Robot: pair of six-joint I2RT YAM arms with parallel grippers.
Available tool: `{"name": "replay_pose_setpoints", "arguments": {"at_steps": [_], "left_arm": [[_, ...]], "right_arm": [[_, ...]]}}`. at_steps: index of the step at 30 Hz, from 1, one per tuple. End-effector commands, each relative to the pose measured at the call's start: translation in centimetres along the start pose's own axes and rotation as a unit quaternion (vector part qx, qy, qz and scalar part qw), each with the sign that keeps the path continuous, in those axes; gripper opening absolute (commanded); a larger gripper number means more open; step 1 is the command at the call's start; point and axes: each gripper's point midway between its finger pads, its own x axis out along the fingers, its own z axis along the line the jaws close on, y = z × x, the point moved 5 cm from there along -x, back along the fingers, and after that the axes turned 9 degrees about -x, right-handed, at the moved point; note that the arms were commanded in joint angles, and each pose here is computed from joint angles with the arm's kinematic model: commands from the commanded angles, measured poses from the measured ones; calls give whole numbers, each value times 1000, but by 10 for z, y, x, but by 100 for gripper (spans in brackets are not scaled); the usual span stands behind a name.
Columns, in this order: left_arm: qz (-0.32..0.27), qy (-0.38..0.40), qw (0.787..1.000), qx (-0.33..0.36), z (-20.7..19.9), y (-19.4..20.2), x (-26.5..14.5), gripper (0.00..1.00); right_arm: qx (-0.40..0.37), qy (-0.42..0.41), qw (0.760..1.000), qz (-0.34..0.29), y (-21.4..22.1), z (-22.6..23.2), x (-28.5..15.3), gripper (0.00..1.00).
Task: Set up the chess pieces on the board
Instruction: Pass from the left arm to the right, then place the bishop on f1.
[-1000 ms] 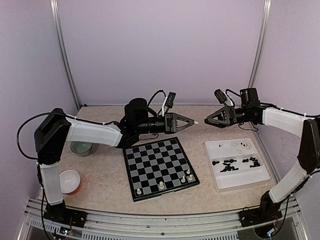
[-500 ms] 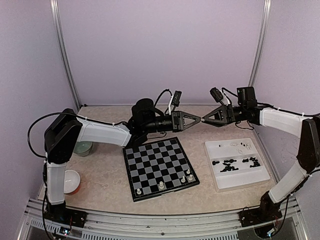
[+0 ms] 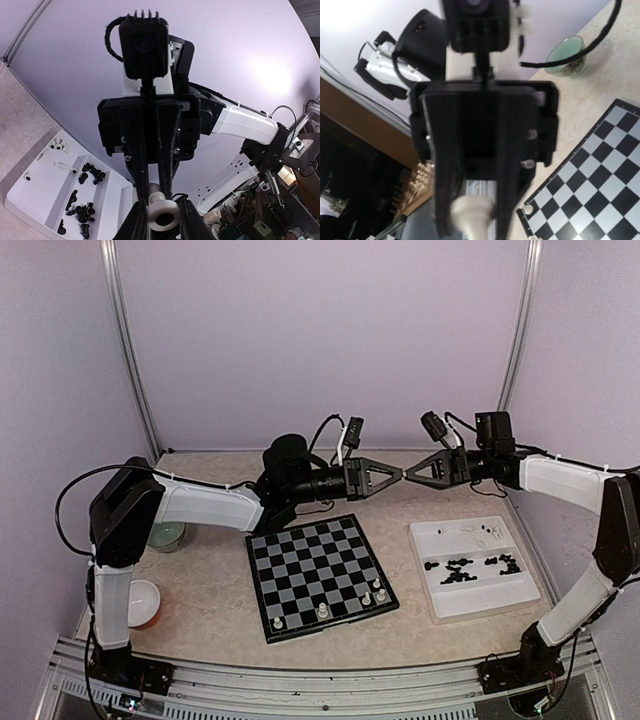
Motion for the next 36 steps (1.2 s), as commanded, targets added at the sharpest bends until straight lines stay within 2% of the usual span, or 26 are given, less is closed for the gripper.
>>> {"name": "replay_pose_setpoints", "arguments": {"at_steps": [1, 2, 7, 10, 13, 17, 23, 31, 36], "left_arm": [[-10, -45, 999, -12, 25, 4, 0, 32], [-11, -53, 999, -9, 25, 5, -4, 40], [-22, -113, 993, 39, 24, 1, -33, 62], [-34, -163, 983, 78, 16, -9, -60, 67], [-49, -223, 969, 95, 14, -19, -92, 69], [-85, -315, 940, 99, 20, -33, -137, 69], [-162, -381, 904, 105, 8, -56, -189, 69], [-191, -409, 888, 88, 7, -63, -211, 70], [-192, -419, 884, 74, 14, -60, -218, 70]], "right_arm": [[-44, 8, 999, 10, -11, 4, 4, 3], [-58, 26, 998, 14, -13, 3, 3, 1], [-136, 148, 977, 67, -26, -7, -4, 0], [-176, 197, 958, 112, -25, -7, -1, 0], [-222, 230, 932, 174, -13, -3, 12, 0], [-283, 254, 885, 268, 8, -1, 40, 0], [-341, 253, 829, 364, 38, 2, 77, 0], [-398, 232, 751, 474, 91, 2, 117, 0], [-414, 208, 725, 510, 111, 4, 139, 0]]}}
